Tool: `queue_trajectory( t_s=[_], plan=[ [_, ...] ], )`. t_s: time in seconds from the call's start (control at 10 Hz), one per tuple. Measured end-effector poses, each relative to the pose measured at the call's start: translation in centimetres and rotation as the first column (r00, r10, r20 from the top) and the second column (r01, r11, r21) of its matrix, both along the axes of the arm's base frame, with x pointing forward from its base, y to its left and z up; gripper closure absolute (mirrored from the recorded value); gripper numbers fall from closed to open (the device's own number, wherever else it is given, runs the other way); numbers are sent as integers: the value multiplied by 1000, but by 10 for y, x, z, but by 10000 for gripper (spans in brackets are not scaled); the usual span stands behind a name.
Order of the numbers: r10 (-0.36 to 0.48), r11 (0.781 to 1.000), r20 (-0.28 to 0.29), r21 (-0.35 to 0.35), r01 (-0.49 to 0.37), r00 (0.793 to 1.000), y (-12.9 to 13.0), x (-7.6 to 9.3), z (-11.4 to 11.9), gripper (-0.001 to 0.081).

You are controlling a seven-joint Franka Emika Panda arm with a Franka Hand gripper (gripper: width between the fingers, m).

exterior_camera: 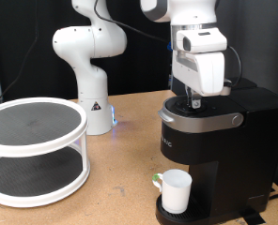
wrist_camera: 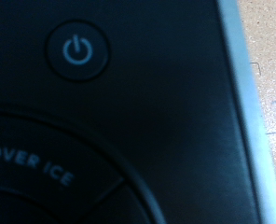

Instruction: Make a cup of coffee with the keurig machine

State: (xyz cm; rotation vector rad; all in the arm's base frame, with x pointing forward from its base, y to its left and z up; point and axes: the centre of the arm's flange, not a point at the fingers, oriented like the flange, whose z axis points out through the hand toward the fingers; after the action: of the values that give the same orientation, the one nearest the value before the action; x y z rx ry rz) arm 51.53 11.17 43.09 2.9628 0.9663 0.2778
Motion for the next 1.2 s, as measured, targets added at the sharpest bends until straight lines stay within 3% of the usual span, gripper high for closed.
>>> queue_trajectory(
  t_s=[0.6, 0.9, 1.2],
  plan=[
    [-3, 1000, 0, -15, 3, 1000, 2, -2, -3, 805],
    [-9, 999, -87, -34, 7, 996, 0, -6, -4, 805],
    [-60, 998, -170, -33, 55, 984, -5, 0, -5, 805]
  ],
)
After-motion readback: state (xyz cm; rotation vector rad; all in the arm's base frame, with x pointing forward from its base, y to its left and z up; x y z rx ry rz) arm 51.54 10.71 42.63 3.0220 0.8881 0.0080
